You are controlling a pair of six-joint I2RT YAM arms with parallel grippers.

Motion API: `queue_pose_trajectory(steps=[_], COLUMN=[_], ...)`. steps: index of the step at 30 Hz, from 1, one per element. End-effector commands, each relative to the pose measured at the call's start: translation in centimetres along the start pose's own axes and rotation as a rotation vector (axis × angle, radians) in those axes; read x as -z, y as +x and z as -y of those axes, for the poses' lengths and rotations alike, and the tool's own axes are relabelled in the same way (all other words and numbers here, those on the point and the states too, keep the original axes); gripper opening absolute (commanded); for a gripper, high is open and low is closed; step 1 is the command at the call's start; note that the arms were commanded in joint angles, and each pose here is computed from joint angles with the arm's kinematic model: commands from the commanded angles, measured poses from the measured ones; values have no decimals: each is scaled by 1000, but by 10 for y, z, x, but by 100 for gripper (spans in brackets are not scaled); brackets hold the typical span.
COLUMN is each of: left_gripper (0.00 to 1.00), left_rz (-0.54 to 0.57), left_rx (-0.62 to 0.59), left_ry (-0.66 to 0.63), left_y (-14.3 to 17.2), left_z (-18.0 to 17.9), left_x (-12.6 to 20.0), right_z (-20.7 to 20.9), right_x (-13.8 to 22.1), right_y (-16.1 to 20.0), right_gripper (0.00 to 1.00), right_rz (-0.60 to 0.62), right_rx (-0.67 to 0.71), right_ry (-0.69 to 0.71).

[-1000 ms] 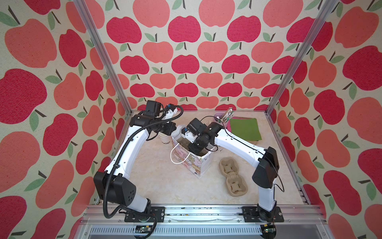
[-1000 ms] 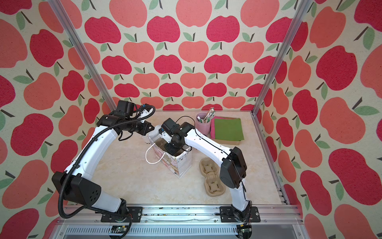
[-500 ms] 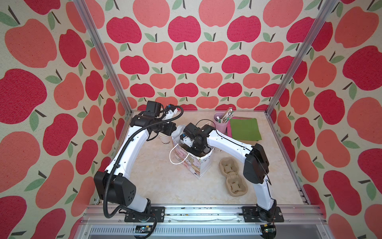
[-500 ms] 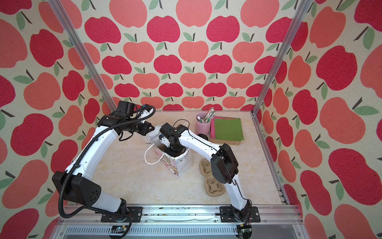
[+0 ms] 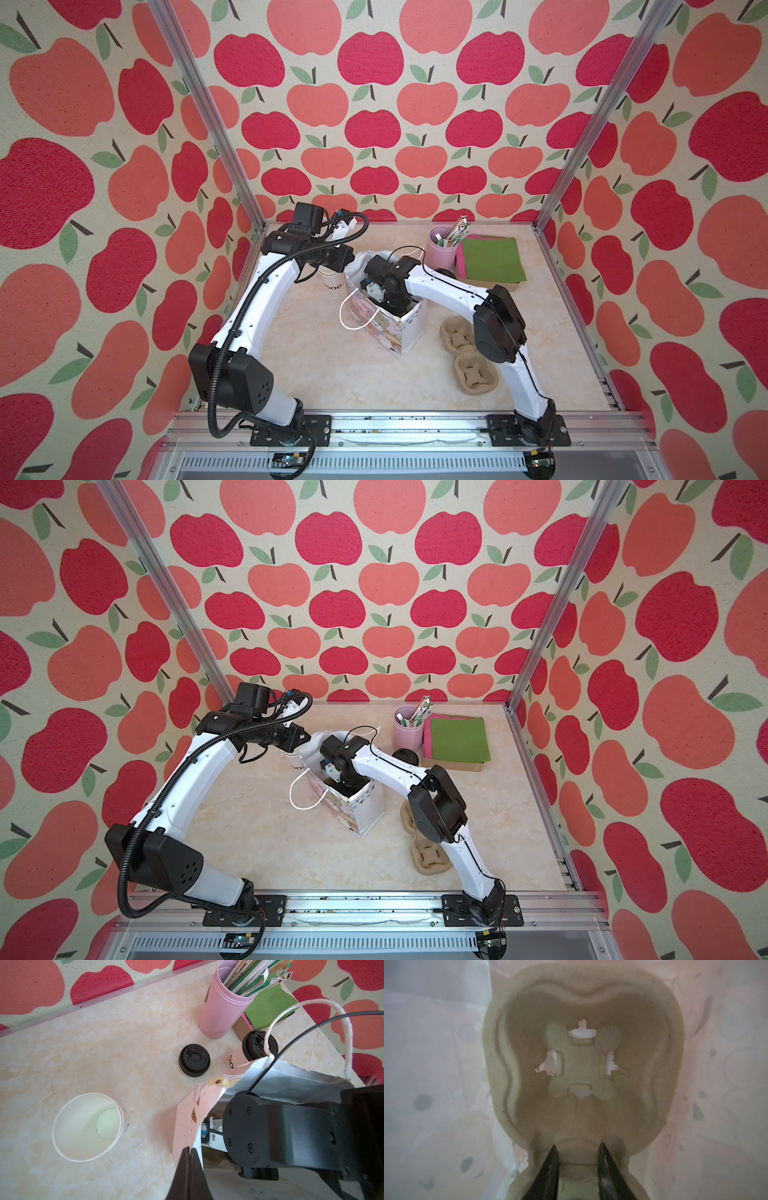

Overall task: Pack a coffee takeout order
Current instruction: Place the cup tray in the takeout bag.

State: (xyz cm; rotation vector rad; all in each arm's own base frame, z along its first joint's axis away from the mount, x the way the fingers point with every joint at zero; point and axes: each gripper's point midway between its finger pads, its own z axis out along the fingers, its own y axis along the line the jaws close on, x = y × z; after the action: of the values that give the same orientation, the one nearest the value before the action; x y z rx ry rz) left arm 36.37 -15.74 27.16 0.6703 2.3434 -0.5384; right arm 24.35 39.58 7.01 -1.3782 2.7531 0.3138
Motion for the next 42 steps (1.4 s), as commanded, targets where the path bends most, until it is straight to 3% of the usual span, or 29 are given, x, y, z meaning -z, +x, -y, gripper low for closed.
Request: queue_pose_trajectory(steps=[1,26,42], left_gripper=[0,0,0], left_rz=[22,15,-23], left_rx=[-21,-16,-25], left_ry=[1,4,-44], left_y=[-1,0,8], left_z=[1,2,1], left_x=[7,7,9], right_z=[-2,4,-8], right_x=[-10,-54,17], right_y=[8,28,1], right_gripper=[31,35,46], right_rz=[-58,-190,-29], right_rx=[8,-7,11], right_ry=[-21,-7,-8])
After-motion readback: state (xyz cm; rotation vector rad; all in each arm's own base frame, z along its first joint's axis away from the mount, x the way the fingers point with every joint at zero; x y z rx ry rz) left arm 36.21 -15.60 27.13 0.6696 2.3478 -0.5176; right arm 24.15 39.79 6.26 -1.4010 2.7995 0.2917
